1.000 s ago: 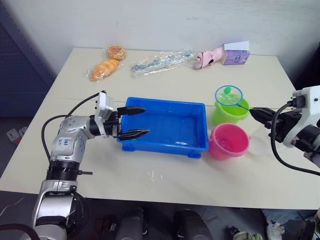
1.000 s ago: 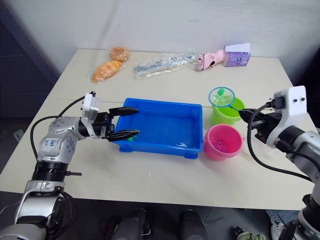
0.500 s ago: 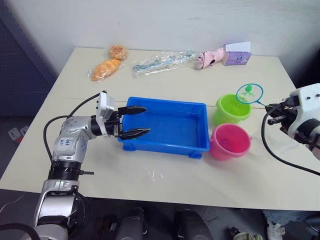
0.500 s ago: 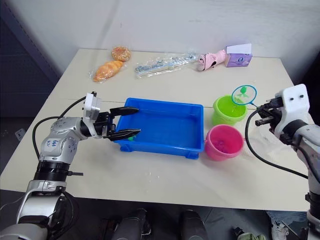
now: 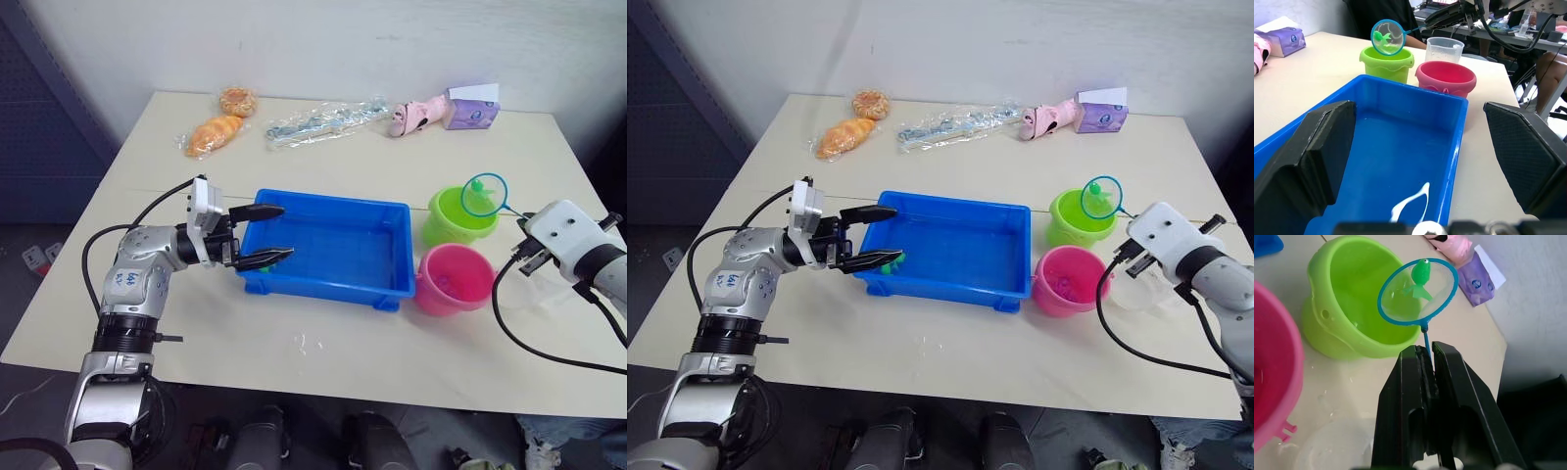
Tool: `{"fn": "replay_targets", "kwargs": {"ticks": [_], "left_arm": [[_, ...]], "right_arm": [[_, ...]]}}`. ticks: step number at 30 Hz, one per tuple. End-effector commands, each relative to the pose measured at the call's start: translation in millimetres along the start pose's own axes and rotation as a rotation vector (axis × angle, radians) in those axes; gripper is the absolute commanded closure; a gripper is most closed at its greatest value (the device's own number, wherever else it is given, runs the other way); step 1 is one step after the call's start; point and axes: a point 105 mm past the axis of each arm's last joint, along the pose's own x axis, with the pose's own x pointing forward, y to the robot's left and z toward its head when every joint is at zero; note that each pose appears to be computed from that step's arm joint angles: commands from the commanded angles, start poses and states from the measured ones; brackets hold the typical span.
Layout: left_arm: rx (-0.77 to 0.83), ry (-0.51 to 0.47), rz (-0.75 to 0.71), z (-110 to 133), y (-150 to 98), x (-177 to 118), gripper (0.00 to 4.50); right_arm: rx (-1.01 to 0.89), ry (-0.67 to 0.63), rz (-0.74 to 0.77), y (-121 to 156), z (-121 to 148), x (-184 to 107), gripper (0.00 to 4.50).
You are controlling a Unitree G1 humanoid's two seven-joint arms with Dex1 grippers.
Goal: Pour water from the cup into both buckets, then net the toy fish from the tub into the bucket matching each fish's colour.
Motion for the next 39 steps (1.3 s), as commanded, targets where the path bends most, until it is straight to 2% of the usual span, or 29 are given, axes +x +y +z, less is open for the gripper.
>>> {"fn": "replay_targets", "kwargs": {"ticks": [1,8,12,22,25,28,35,39], "left_arm": [[0.059,-0.009,-0.001,10.0,1.3,-2.5,0.03],[0.065,-0.015,-0.003,8.2,2.5,-2.6,0.03],[0.069,-0.018,-0.003,7.3,3.8,-3.7,0.03],[0.081,-0.018,0.003,6.8,4.8,-9.0,0.03],[0.085,-0.02,0.003,6.8,4.7,-8.6,0.03],[0.088,-0.026,0.007,7.4,4.9,-8.3,0.03],[0.094,-0.029,0.005,7.0,3.5,-6.1,0.03],[0.097,-0.033,0.007,7.5,3.6,-4.2,0.03]], "right_arm": [[-0.222,-0.003,-0.029,-11.9,-0.9,-4.0,4.5],[-0.424,-0.047,-0.051,-8.3,-8.5,-2.4,4.5],[-0.461,-0.114,-0.086,-11.1,5.2,1.0,4.5],[-0.601,-0.126,-0.108,-13.9,10.0,2.1,4.5],[-0.629,-0.117,-0.082,-7.9,6.1,2.6,4.5],[-0.634,-0.121,-0.14,-19.1,10.7,1.1,4.5],[-0.662,-0.134,-0.095,-3.6,8.8,1.0,4.5],[-0.654,-0.162,-0.113,-5.3,15.9,0.8,4.5]]}}
